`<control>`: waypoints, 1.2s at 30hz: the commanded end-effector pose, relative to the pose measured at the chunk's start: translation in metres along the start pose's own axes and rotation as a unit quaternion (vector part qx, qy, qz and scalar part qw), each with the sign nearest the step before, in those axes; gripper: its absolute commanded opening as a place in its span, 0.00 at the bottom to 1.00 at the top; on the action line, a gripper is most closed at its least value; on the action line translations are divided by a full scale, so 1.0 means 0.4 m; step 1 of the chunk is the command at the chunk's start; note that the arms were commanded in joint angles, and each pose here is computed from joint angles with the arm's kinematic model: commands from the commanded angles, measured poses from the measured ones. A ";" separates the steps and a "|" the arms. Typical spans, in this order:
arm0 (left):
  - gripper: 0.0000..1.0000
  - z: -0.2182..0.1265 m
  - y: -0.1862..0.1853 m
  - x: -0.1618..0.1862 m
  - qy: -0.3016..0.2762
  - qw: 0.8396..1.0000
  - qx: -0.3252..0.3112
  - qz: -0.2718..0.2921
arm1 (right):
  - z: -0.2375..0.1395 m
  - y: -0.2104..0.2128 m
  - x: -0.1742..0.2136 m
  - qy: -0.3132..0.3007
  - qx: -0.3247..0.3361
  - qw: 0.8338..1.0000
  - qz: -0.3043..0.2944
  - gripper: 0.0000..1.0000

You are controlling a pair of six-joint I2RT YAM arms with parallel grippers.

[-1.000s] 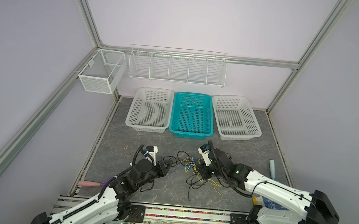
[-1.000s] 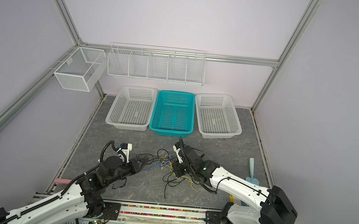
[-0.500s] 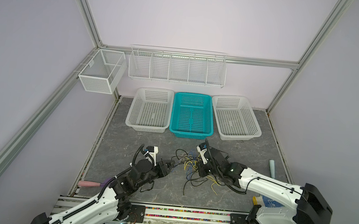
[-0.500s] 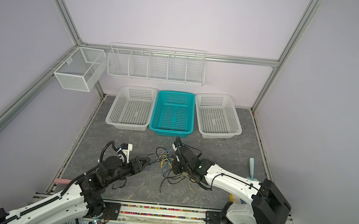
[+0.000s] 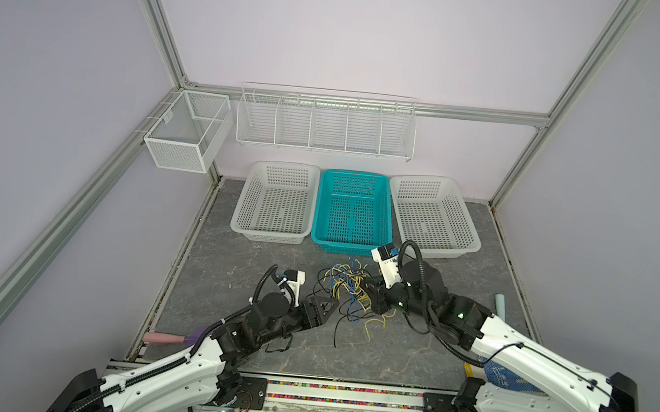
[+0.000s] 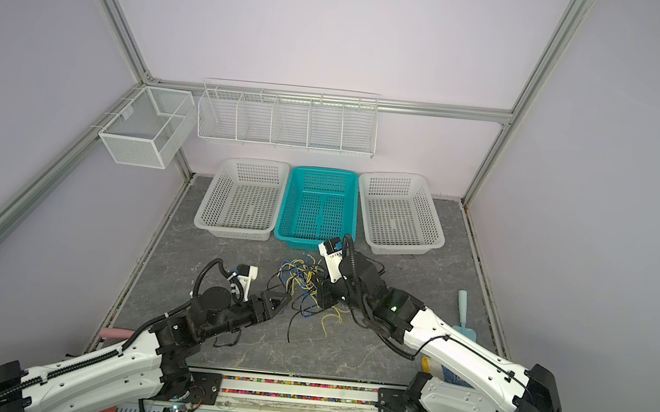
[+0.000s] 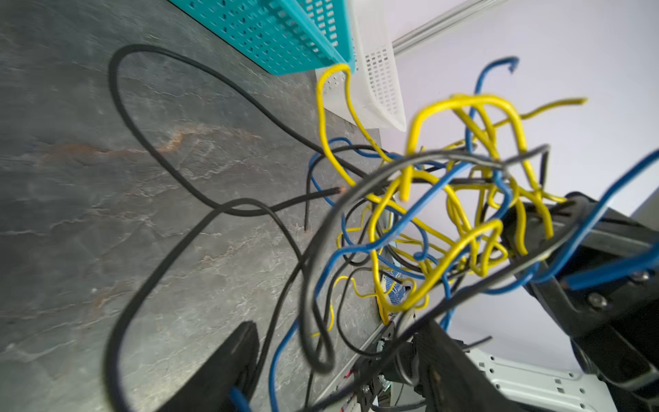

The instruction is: Untangle the cables

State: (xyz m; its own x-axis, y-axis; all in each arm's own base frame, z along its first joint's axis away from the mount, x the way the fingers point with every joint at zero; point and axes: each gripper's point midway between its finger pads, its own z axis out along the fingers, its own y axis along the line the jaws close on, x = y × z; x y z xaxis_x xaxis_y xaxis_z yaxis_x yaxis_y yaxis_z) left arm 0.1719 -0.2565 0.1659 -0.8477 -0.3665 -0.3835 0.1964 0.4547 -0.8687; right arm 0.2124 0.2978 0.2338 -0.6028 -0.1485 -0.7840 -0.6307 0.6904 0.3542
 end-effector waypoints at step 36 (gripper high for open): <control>0.80 -0.064 -0.086 -0.064 -0.037 0.999 -0.028 0.002 | 0.031 -0.148 0.098 0.048 0.048 0.995 0.079 0.06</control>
State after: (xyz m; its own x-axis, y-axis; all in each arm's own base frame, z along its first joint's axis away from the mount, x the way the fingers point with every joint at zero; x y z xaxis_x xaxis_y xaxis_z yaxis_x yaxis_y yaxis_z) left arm 0.1751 -0.2208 0.2106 -0.7813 -0.4344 -0.4482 0.1448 0.5724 -0.8071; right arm 0.2413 0.2349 0.1594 -0.7613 -0.0932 -0.6417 -0.3858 0.8604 0.3328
